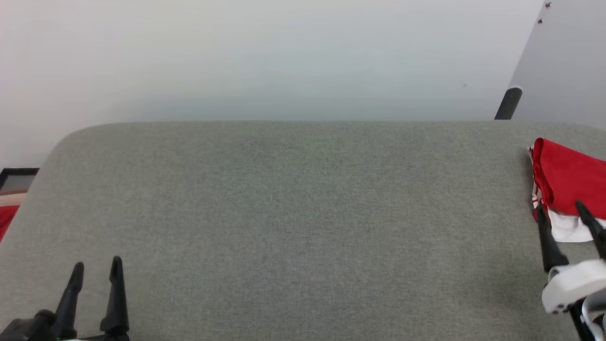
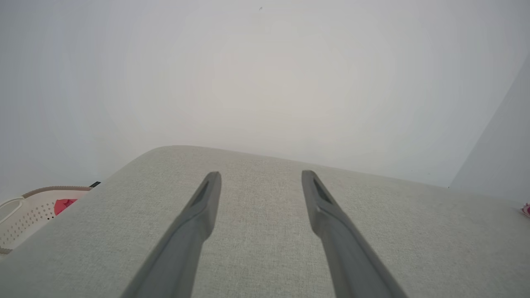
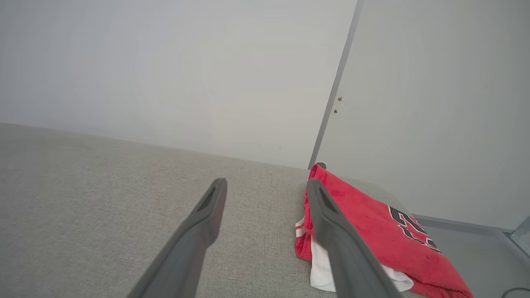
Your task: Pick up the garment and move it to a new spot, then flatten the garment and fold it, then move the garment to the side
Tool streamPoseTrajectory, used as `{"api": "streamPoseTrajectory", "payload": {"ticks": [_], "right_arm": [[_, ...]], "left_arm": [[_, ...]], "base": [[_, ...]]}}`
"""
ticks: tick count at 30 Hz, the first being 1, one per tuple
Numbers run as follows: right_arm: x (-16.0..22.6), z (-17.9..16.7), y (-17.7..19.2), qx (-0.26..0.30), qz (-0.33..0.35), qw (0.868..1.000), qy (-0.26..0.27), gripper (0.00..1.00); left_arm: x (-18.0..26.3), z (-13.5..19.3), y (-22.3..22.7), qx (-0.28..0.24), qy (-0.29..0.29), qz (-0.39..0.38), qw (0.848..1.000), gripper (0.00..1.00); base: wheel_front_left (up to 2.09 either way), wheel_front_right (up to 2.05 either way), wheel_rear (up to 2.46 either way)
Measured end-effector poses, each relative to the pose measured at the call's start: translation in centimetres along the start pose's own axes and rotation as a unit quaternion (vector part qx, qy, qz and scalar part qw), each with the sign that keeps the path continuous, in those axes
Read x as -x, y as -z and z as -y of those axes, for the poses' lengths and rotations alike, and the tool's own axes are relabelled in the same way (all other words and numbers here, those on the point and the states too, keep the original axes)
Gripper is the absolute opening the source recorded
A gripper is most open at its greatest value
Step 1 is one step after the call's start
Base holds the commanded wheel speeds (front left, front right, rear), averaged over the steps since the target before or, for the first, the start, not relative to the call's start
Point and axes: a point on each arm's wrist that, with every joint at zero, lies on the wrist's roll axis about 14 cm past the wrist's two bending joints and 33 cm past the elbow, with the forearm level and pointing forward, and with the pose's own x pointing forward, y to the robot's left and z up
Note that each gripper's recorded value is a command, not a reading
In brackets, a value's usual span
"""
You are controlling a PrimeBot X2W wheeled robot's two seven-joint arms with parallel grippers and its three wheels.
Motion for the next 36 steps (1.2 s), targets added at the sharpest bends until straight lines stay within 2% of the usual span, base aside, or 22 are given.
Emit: {"api": "streamPoseTrajectory", "payload": {"ticks": [18,36], "right_arm": [[5.0,-3.7,1.9,-0.041,-0.022,0.999,0.001,1.00],[5.4,-4.1,2.0,-0.046,-0.027,0.999,0.000,1.00]], "left_arm": [[1.1,-0.5,-0.3,-0.007,-0.013,0.006,1.000,1.00],[1.5,0.7,1.5,-0.027,0.016,-0.028,0.999,1.00]], "base": [[0.00,0.00,0.00],[0.00,0.00,0.00]]}}
